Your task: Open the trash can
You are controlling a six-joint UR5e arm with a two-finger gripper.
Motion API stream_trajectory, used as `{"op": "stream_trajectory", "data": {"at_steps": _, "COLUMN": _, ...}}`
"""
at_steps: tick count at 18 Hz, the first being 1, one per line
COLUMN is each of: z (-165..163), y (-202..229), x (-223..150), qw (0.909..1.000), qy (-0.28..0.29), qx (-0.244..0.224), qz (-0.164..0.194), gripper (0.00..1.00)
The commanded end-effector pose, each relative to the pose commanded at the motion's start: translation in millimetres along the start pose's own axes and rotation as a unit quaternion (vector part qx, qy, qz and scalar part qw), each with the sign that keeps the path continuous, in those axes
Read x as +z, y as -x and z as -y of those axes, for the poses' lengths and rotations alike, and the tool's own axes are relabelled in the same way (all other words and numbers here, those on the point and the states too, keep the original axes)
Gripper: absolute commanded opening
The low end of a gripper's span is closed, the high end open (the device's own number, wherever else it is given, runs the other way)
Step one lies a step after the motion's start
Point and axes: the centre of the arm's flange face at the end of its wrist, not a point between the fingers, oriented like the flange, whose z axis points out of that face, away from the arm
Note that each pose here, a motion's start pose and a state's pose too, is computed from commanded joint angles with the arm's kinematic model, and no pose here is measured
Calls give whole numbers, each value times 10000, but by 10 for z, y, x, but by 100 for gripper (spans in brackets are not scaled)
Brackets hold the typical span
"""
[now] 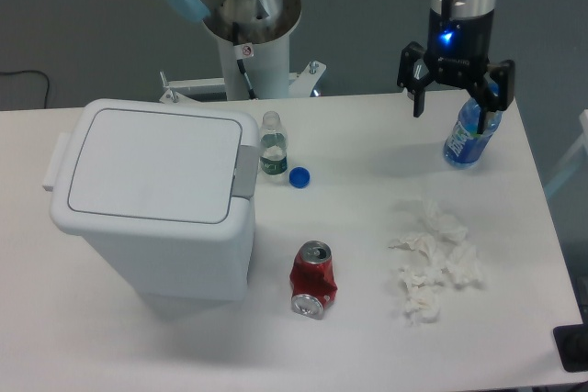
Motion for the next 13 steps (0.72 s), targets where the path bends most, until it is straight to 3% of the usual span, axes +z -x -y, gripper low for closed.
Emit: {"op": "stream_trajectory", "data": {"at_steps": 13, "z": 112, "y": 7, "x": 46, "qw": 10000, "qy": -75, "qx": -24, "qz": -37, "gripper": 100}}
